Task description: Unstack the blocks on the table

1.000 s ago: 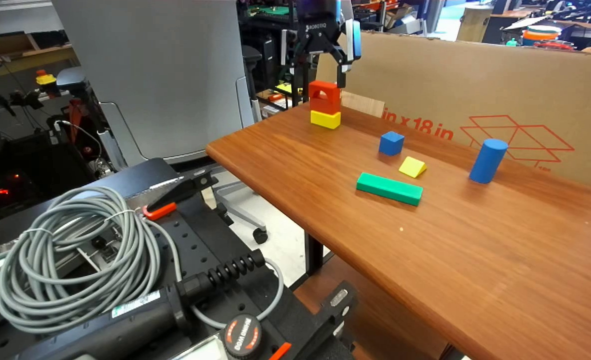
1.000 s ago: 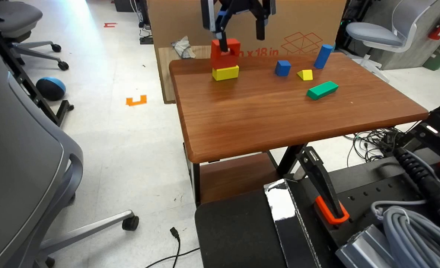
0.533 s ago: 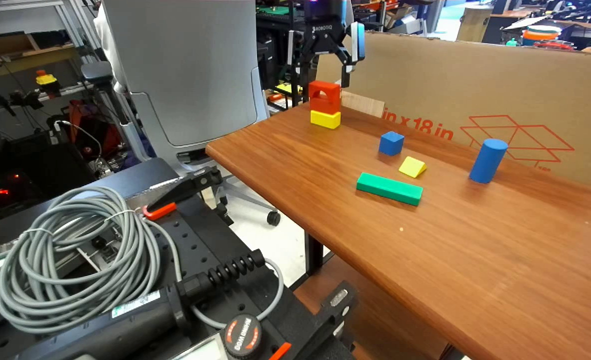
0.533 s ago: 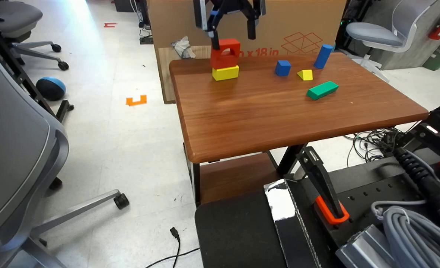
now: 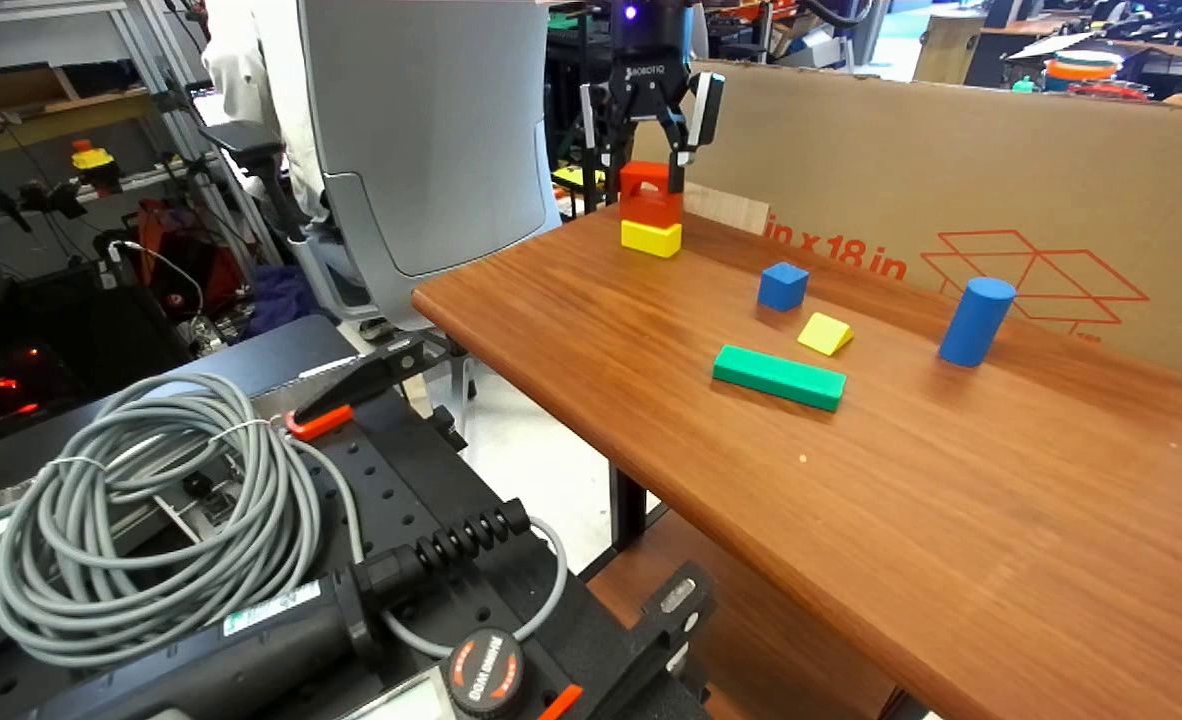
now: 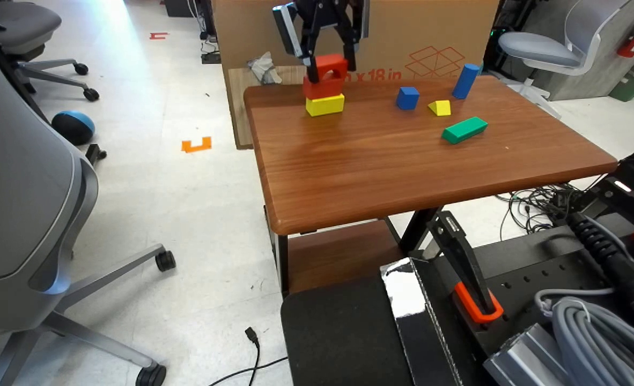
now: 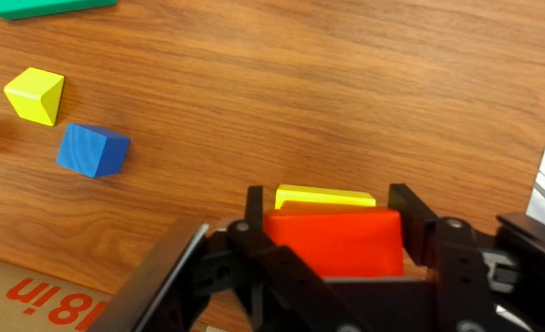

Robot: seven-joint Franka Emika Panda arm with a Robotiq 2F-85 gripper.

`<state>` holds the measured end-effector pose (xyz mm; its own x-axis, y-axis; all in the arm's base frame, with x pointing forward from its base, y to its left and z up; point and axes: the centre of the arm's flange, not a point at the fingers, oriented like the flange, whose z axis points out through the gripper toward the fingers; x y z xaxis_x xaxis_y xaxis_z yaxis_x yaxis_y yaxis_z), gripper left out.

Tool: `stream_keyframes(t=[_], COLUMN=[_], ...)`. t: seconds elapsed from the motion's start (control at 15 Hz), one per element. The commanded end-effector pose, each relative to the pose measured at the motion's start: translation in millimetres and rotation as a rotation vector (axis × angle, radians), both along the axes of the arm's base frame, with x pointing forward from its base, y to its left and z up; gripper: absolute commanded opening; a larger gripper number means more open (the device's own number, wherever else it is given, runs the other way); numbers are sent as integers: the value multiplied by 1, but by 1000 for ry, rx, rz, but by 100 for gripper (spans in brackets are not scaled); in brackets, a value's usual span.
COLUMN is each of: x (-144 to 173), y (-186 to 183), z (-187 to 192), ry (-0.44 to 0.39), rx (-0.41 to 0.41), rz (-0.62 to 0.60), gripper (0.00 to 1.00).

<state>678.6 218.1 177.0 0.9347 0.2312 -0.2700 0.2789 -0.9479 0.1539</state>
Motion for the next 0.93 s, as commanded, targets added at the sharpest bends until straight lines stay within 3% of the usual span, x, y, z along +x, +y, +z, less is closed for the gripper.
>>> stream_keyframes(t=[0.0, 0.87], x=[15, -61], y=[7, -17], z=[2, 19], ry=[7, 47], rx=[-23, -52], rz=[16, 96], gripper=[43, 43])
